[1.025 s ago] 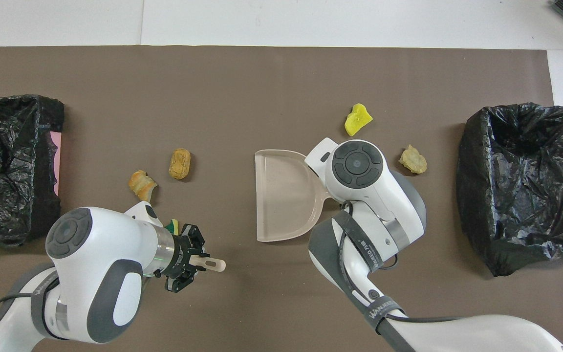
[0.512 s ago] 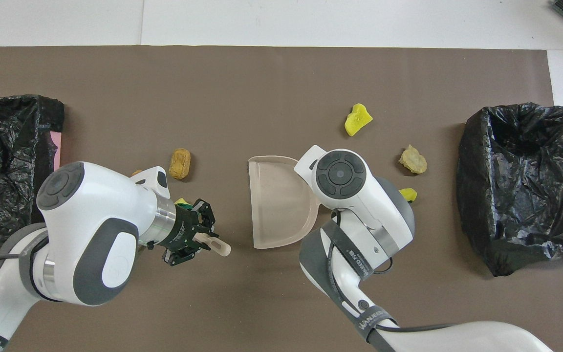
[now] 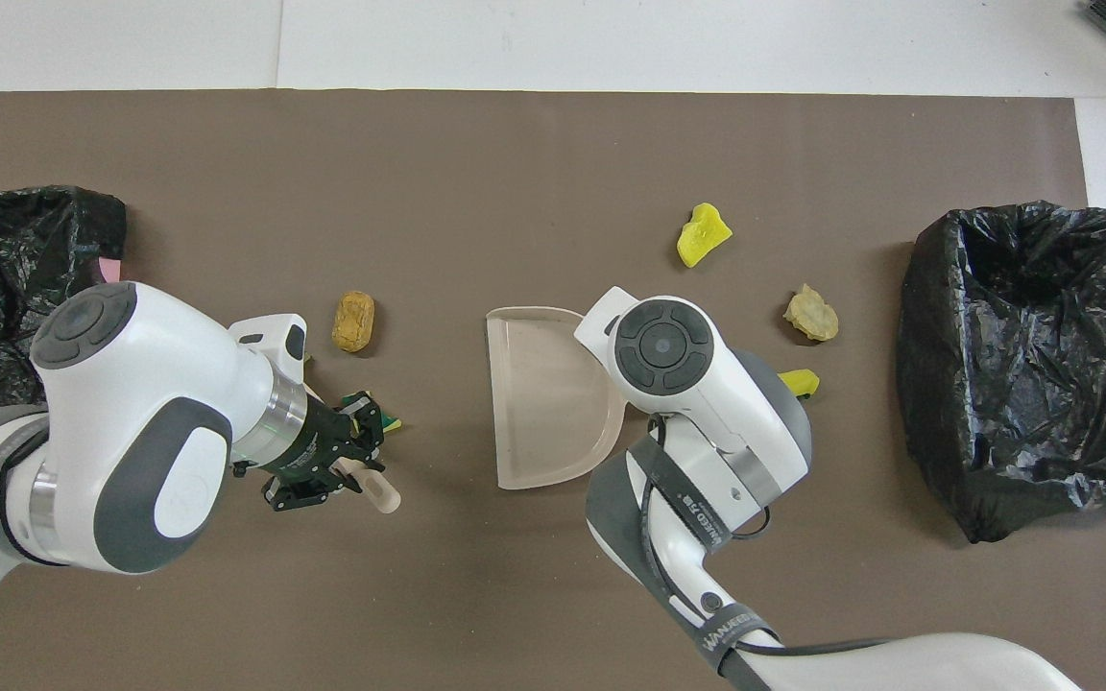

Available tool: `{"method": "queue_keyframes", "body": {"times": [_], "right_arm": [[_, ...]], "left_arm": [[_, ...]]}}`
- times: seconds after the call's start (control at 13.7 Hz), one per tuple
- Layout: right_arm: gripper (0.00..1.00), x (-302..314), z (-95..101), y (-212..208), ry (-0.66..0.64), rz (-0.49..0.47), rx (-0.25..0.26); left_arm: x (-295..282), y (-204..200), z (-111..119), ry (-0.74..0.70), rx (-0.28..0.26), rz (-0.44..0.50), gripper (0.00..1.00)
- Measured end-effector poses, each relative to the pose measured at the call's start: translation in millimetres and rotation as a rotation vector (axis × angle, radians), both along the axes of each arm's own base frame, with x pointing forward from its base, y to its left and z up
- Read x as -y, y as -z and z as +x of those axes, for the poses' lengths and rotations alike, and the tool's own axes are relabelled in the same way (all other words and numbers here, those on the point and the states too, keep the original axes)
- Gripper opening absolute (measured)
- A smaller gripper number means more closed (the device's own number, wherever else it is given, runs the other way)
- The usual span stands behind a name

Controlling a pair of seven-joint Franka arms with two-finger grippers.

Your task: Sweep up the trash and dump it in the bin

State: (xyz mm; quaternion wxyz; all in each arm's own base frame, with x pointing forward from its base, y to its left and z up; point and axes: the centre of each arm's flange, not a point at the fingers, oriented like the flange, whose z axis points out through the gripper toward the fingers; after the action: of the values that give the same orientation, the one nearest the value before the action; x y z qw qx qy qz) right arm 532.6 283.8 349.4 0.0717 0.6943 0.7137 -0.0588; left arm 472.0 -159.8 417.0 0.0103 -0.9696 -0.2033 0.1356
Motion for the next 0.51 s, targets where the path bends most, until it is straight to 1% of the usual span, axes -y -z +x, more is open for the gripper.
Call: {"method": "queue_keyframes", "body": {"times": [0.15, 0.29, 0.44, 0.51], "right_arm": [[0.32, 0, -0.4, 1, 0.003, -0.001, -0.001], [0.32, 0, -0.5, 1, 0.003, -0.001, -0.001], [0.32, 0, -0.5, 1, 0.004, -0.001, -0.001], [0.32, 0, -0.5, 1, 0.004, -0.001, -0.001]], "left_arm": [[-16, 3, 1, 0.100, -0.004, 0.002, 0.27], [-32, 13, -3, 0.176, -0.024, -0.012, 0.27], [-40, 31, -15, 0.229, -0.056, 0.010, 0.27], [-42, 38, -20, 0.243, -0.059, 0.014, 0.27]]}}
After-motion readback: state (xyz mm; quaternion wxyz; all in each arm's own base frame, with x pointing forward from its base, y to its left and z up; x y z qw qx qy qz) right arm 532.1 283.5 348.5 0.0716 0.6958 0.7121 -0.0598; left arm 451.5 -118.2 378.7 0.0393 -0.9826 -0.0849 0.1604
